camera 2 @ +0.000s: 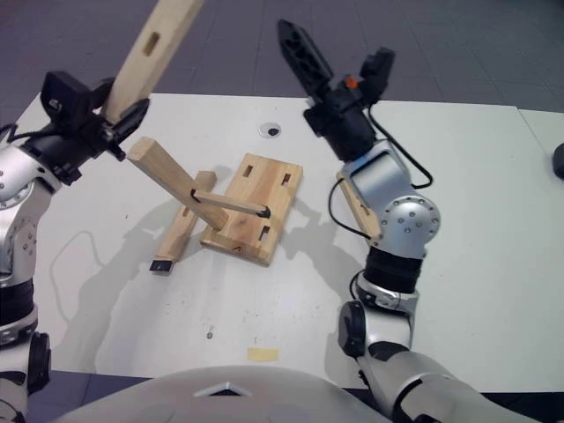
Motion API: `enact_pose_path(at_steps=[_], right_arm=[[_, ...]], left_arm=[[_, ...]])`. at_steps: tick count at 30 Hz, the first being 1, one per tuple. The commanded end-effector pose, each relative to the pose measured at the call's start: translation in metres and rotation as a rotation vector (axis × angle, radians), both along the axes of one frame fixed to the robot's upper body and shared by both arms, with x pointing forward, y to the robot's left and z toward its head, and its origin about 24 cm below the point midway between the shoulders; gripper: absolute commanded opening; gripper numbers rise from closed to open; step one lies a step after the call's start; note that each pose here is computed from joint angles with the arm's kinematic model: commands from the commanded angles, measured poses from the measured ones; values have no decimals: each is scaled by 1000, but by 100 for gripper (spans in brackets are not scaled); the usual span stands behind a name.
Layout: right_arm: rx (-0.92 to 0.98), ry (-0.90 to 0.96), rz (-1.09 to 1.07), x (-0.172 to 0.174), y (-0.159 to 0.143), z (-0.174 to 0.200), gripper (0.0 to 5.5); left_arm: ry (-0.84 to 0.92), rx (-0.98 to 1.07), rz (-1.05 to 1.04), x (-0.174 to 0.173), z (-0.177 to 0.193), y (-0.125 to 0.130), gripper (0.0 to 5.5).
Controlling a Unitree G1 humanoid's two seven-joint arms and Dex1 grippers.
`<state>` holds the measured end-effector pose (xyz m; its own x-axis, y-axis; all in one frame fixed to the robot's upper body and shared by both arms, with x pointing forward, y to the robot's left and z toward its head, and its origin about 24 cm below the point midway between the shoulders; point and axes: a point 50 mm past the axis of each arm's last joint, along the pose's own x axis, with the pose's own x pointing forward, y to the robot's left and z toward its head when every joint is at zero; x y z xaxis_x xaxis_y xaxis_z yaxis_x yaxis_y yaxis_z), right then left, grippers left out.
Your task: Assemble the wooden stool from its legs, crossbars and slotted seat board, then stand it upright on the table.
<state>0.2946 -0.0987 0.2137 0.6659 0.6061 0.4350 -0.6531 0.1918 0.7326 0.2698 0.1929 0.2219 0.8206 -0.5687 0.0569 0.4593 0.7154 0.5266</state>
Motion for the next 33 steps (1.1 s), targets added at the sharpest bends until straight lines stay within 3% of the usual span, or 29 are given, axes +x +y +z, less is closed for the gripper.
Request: enact_pose_path(at_steps=[1, 13, 33], right_arm=[[28, 20, 18, -1, 8, 6, 540], [43, -11, 23, 19, 20, 13, 540], [105, -1, -8, 15, 13, 16, 206]], left_arm=[[42, 20, -81, -4, -8, -14, 203], [101, -9, -218, -12, -14, -38, 203], [98, 27, -210, -14, -13, -39, 203]])
